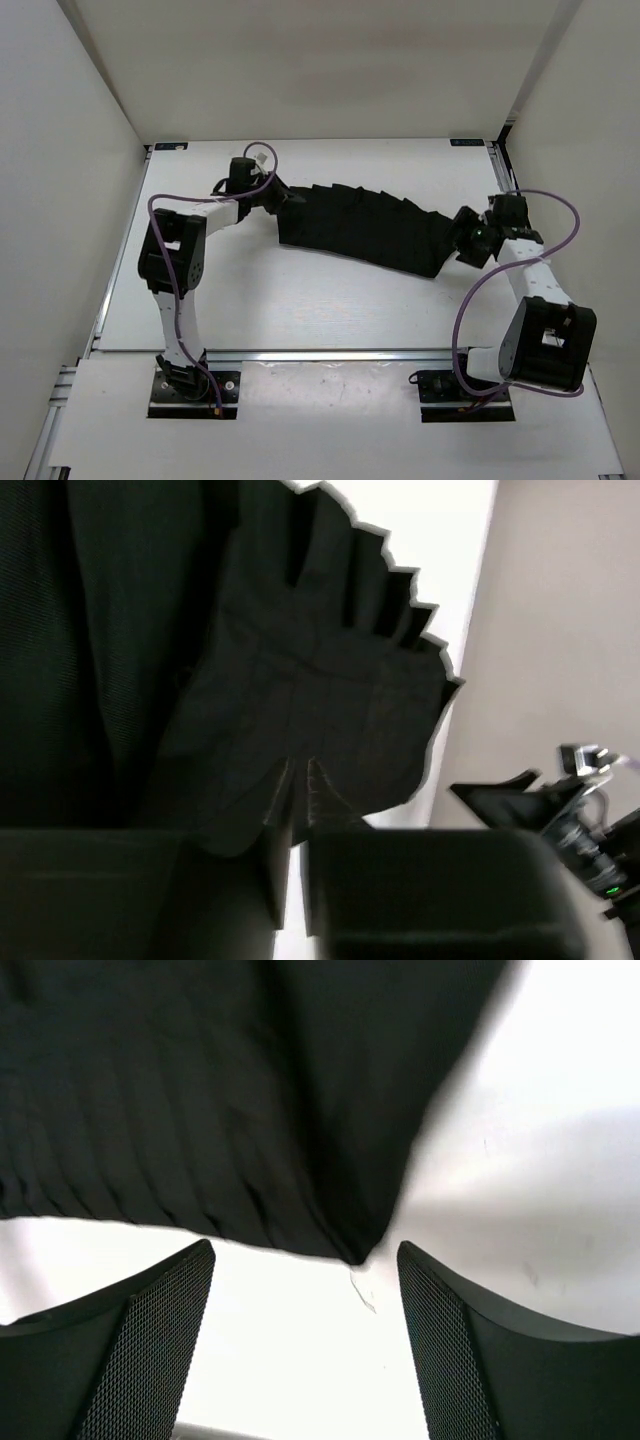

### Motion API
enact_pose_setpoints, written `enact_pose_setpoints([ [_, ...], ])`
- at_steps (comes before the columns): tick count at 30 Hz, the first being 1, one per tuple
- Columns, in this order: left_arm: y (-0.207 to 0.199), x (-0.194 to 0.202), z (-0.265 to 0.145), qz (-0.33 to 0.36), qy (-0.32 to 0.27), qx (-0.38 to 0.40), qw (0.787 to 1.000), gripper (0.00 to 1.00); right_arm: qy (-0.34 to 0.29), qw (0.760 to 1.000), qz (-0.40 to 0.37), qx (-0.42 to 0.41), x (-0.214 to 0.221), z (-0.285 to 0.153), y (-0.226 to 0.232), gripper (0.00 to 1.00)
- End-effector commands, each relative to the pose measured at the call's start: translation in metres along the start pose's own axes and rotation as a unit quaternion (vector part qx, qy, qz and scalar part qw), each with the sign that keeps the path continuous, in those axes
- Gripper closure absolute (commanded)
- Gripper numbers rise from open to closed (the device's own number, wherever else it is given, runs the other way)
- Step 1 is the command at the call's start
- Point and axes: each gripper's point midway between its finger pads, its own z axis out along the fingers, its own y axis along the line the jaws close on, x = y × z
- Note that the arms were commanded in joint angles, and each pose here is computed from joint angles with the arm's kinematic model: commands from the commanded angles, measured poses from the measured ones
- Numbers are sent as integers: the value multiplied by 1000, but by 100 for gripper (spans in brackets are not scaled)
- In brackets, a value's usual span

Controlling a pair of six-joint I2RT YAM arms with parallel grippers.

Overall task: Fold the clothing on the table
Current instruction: Fold the skirt

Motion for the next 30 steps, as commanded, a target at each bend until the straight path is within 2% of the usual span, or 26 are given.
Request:
enact_pose_setpoints([
  [1, 0, 2, 9, 7, 4, 5, 1000, 87, 7, 999, 47, -19, 15, -2, -1, 22],
  [2, 9, 1, 15, 6, 5, -14, 1000, 97, 14, 998, 53, -14, 22, 1, -7, 22],
  [3, 19, 4, 19, 11, 6, -31, 999, 100, 21, 998, 60, -11, 26, 2, -10, 22],
  [7, 49, 13, 29, 30, 15, -108, 994, 100, 40, 997, 73, 1, 41, 13, -18, 21],
  [13, 79, 25, 21, 76, 35, -219, 972, 100, 35, 996, 85, -18, 30, 32, -17, 22],
  [17, 94, 28, -2, 79, 35, -246, 965, 100, 53, 995, 81, -11, 28, 50, -17, 22],
  [23, 119, 36, -35, 56, 37, -267, 961, 100, 60, 997, 34, -36, 6, 69, 2, 22],
  [28, 120, 44, -35, 57, 45, -259, 963, 100, 51, 997, 8, -55, -18, 84, 9, 23],
  [30, 119, 45, -33, 61, 50, -256, 964, 100, 65, 996, 11, -61, -20, 93, 8, 24],
])
